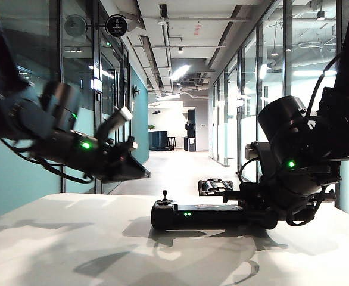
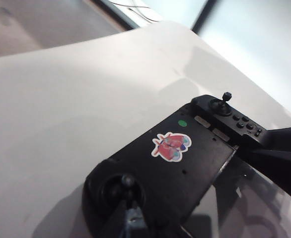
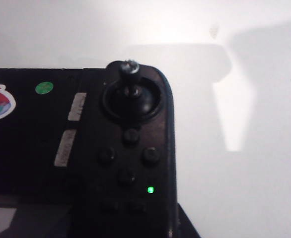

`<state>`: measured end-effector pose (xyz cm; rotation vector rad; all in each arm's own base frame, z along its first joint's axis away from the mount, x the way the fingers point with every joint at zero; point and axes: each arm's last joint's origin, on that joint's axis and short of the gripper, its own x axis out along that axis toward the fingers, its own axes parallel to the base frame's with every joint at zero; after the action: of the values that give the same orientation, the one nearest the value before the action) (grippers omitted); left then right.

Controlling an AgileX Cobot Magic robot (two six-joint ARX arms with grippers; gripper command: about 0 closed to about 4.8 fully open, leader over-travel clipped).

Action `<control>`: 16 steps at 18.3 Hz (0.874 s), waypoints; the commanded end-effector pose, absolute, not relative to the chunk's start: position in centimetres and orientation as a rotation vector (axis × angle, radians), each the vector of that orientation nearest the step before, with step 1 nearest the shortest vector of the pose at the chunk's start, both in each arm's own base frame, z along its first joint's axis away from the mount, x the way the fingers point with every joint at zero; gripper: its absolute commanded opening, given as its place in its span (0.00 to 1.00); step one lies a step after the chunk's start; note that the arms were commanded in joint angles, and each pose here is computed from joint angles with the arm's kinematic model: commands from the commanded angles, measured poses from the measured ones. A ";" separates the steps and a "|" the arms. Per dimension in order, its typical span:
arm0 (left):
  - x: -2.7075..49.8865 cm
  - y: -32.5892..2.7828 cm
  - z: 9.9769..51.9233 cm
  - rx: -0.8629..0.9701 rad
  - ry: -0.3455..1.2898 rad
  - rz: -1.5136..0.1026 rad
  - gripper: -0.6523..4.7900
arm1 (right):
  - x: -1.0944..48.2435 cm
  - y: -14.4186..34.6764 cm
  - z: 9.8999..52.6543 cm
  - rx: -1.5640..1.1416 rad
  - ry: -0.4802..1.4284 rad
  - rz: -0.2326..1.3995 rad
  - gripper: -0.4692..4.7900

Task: Push the left joystick on the remote control sitting on the white table forward to make the robot dog walk in a straight line until it approaches the door.

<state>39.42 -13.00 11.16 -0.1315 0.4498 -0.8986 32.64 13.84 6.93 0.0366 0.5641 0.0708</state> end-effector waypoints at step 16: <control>42.8 -17.0 9.1 -0.033 0.547 -0.959 0.11 | 33.0 14.0 7.7 0.072 0.503 0.063 0.40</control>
<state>42.58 -16.99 8.90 -0.0446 0.5669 -0.9757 32.65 13.82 6.94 0.0368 0.5600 0.0589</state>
